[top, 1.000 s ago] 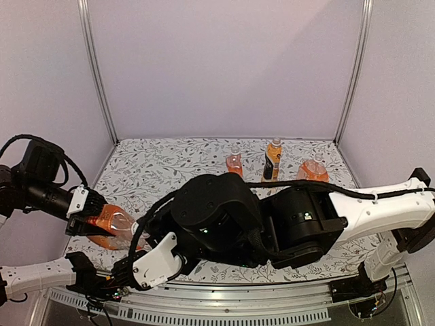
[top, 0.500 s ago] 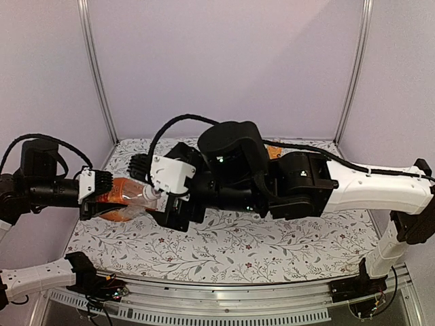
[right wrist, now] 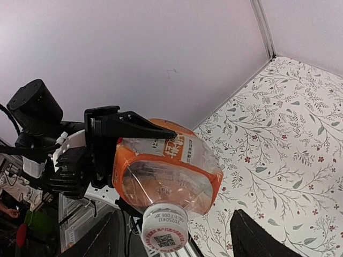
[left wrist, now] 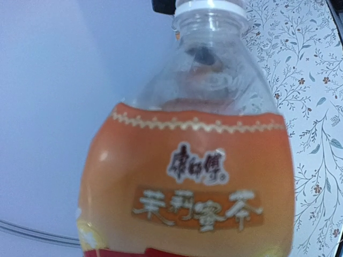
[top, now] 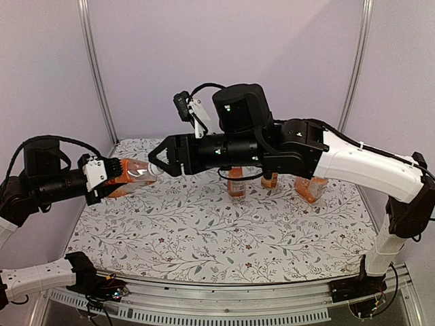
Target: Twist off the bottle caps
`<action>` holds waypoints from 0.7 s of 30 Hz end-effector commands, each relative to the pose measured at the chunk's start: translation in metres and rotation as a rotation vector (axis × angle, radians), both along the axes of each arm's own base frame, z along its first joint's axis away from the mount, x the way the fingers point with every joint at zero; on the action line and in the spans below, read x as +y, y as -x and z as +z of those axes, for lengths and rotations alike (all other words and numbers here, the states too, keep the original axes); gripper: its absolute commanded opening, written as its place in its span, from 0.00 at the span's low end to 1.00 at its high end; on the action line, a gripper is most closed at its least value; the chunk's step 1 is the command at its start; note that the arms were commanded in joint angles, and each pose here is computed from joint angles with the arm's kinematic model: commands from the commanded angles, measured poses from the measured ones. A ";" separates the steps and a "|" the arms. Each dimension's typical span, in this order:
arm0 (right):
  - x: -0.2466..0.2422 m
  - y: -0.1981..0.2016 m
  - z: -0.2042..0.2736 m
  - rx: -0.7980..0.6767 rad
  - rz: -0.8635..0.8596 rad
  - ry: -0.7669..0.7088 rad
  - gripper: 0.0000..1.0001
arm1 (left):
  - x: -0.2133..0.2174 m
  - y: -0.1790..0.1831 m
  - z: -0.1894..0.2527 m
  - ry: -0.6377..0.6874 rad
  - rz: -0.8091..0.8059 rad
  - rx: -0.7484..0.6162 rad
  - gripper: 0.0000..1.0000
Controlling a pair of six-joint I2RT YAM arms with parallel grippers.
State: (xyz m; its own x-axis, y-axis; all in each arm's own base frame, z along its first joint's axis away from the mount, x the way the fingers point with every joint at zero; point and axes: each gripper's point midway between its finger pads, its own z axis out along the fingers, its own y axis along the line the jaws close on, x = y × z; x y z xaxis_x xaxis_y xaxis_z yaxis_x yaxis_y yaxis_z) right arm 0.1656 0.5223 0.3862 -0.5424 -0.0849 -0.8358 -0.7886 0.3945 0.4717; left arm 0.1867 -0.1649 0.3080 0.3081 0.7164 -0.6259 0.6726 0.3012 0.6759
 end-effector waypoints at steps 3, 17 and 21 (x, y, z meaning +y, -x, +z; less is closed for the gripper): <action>0.014 0.014 -0.014 0.205 0.066 -0.007 0.62 | -0.002 -0.007 0.003 -0.012 0.011 -0.039 0.26; 0.010 0.013 -0.029 0.054 0.057 0.085 0.00 | -0.009 0.017 -0.015 -0.039 -0.104 0.040 0.26; 0.006 0.053 -0.042 -0.371 0.166 0.285 0.00 | -0.013 0.059 -0.042 -0.083 -0.268 0.237 0.26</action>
